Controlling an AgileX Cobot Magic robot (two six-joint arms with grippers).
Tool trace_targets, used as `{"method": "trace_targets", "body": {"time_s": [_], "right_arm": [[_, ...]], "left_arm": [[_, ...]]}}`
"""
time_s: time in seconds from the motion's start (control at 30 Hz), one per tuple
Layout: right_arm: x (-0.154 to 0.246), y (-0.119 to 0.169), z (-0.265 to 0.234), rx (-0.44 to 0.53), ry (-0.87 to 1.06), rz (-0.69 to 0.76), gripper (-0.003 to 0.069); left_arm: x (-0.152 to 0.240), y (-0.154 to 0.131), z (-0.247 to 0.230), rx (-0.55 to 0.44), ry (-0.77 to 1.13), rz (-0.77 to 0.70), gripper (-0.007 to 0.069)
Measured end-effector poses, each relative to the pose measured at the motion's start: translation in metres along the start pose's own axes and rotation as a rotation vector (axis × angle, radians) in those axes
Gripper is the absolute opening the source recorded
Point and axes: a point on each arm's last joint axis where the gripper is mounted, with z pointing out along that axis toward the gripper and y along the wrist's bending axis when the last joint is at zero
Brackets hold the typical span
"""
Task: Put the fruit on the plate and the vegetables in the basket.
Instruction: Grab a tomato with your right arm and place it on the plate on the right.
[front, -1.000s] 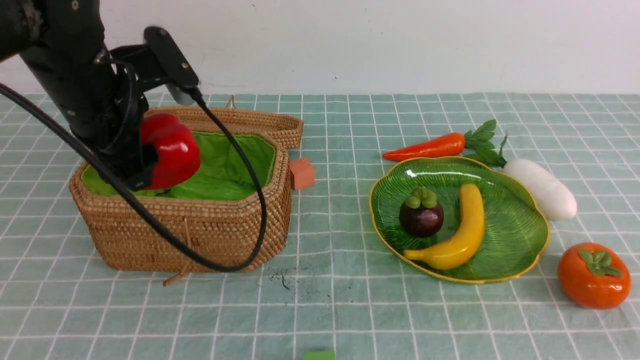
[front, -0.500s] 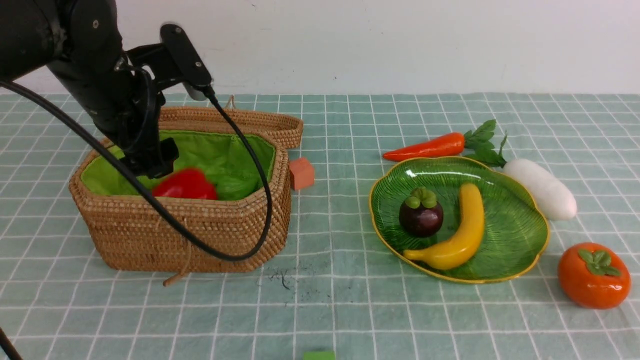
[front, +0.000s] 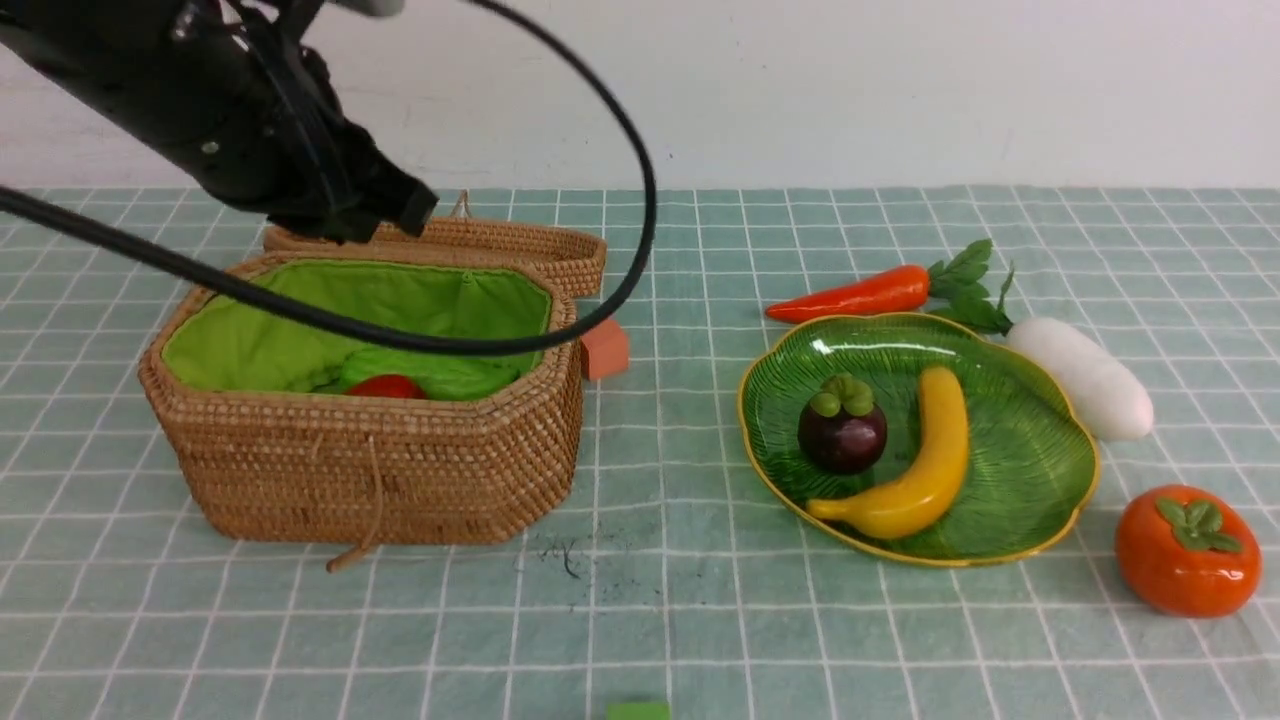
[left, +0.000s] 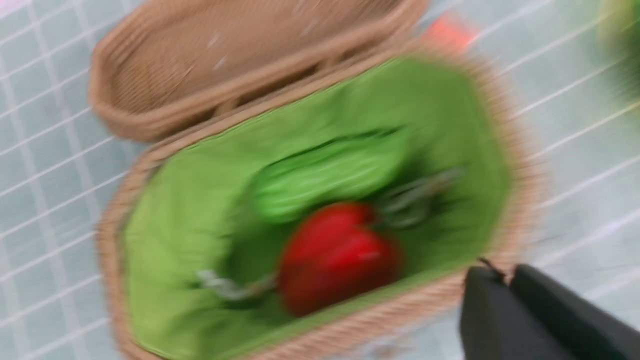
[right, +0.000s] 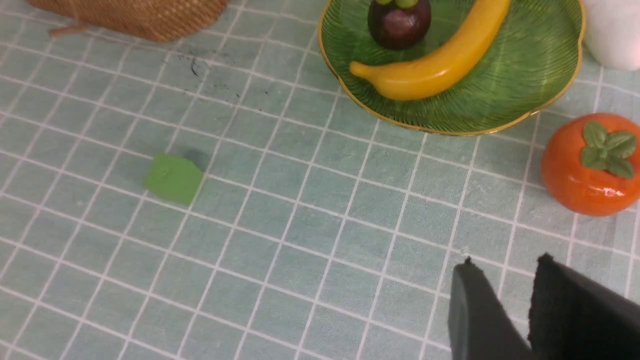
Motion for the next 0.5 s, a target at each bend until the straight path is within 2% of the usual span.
{"method": "trace_targets", "body": {"time_s": [0.13,0.3,0.43,0.47,0.5], "right_arm": [[-0.017,-0.003,0.039,0.021,0.082,0.006,0.0188],[-0.032,-0.011,0.106,0.059,0.24,0.015,0.019],[-0.033,-0.045,0.129,0.159,0.295,0.141,0.0193],[-0.031,-0.062,0.134,0.199,0.312,0.212,0.0193],[-0.031,-0.067,0.135,0.21,0.316,0.234,0.0194]], "left_arm": [[0.01,-0.019,-0.039,0.054,-0.061,0.0,-0.0013],[0.067,-0.038,-0.065,0.129,-0.063,-0.027,-0.0013],[0.121,-0.045,-0.072,0.197,-0.099,-0.048,-0.0013],[0.141,-0.048,-0.071,0.226,-0.108,-0.052,-0.0013],[0.143,-0.048,-0.075,0.233,-0.13,-0.053,-0.0013]]}}
